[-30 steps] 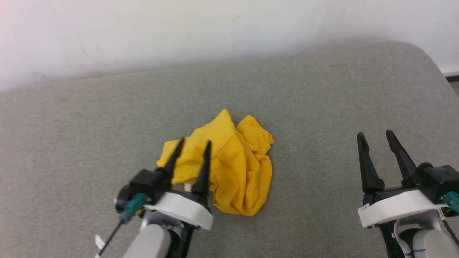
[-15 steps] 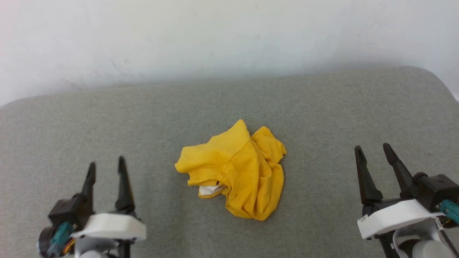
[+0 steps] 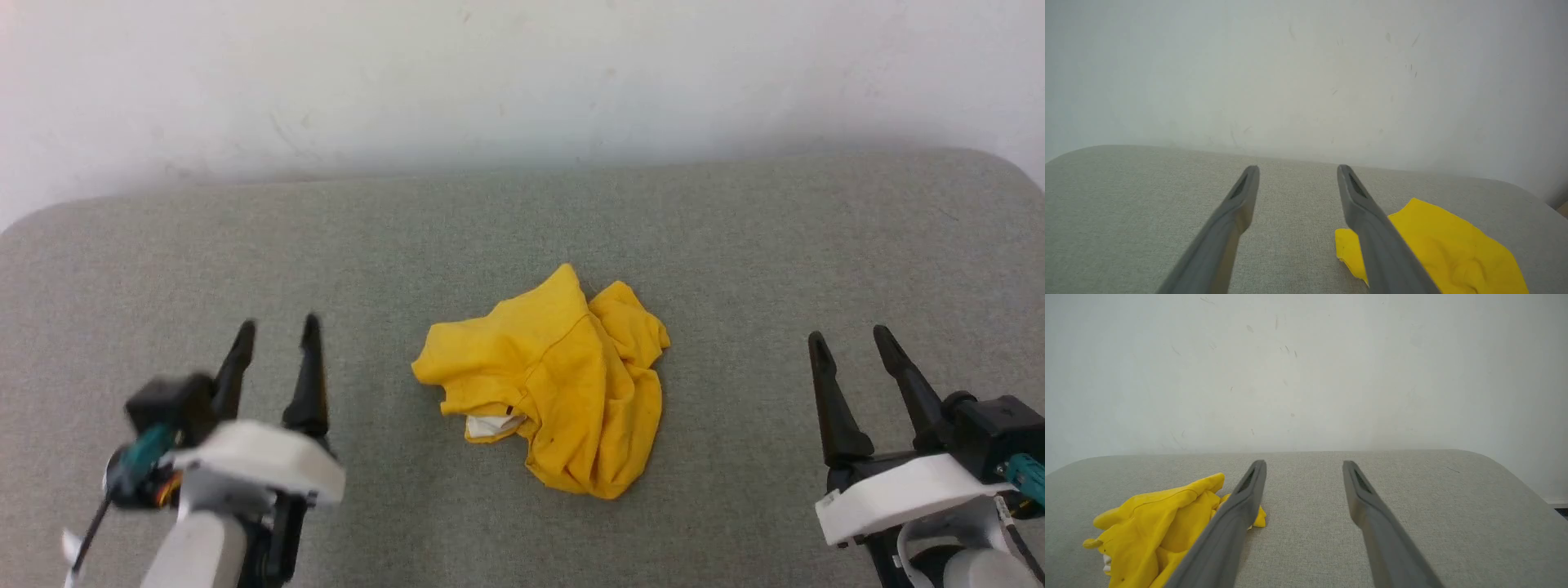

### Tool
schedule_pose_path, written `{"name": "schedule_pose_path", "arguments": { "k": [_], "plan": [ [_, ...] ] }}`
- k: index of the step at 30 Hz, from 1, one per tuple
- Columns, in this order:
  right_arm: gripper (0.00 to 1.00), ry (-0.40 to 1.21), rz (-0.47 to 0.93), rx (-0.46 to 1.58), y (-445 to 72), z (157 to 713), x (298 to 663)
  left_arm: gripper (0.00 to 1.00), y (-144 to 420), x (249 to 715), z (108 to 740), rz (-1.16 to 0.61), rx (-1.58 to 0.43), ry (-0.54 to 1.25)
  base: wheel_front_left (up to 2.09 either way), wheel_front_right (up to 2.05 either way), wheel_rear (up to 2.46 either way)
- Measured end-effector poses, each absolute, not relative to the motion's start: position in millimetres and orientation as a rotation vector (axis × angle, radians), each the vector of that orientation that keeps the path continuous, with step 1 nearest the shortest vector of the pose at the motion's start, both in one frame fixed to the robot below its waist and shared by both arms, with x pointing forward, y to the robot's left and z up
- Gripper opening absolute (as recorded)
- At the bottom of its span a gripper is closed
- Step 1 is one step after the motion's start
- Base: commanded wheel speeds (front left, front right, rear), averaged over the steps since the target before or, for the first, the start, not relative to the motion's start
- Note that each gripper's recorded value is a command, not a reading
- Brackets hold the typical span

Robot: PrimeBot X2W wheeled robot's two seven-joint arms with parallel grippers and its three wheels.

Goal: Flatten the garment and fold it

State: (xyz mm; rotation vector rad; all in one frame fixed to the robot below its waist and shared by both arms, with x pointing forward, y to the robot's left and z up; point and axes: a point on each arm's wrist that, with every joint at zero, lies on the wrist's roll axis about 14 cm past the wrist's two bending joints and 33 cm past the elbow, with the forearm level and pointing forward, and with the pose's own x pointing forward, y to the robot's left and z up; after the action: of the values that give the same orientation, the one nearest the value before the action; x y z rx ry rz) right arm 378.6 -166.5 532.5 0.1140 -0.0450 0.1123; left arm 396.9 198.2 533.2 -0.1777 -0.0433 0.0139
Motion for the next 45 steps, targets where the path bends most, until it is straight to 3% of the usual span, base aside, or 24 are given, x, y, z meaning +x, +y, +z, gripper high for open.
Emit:
{"name": "schedule_pose_path", "arguments": {
  "k": [11,18,25,26,27,28,33,39,45],
  "plan": [
    [1.00,0.000,0.118,0.107,-163.9,518.8,395.7,1.00,136.5,459.0,472.1,-0.276,-0.069,0.394,0.00,0.00,0.00],
    [1.00,0.055,0.092,0.108,-171.7,499.2,397.5,1.00,126.8,456.9,397.3,-0.338,0.043,0.725,0.00,0.00,0.00],
    [1.00,0.087,0.072,0.112,-177.2,487.3,394.7,1.00,111.9,461.2,375.8,-0.413,0.138,0.861,0.00,0.00,0.00],
    [1.00,0.089,0.070,0.114,-177.8,486.5,394.4,0.92,110.9,461.4,375.4,-0.417,0.142,0.866,0.00,0.00,0.00],
    [1.00,0.091,0.069,0.115,-178.0,485.9,394.2,0.43,109.8,461.7,375.9,-0.422,0.147,0.864,0.00,0.00,0.00],
    [1.00,0.090,0.069,0.116,-178.0,485.8,393.9,0.00,108.6,462.3,377.6,-0.427,0.147,0.851,0.00,0.00,0.00],
    [1.00,0.082,0.073,0.118,-177.0,488.6,393.3,0.00,105.8,466.1,397.2,-0.420,0.125,0.691,0.00,0.00,0.00],
    [1.00,0.067,0.084,0.121,-173.6,493.8,392.6,0.00,163.1,480.3,470.6,-0.199,0.070,0.386,0.00,0.00,0.00],
    [1.00,0.064,0.111,0.133,-164.3,495.2,391.7,0.00,244.5,409.8,464.1,0.071,0.019,0.447,0.00,0.00,0.00]
  ]
}}
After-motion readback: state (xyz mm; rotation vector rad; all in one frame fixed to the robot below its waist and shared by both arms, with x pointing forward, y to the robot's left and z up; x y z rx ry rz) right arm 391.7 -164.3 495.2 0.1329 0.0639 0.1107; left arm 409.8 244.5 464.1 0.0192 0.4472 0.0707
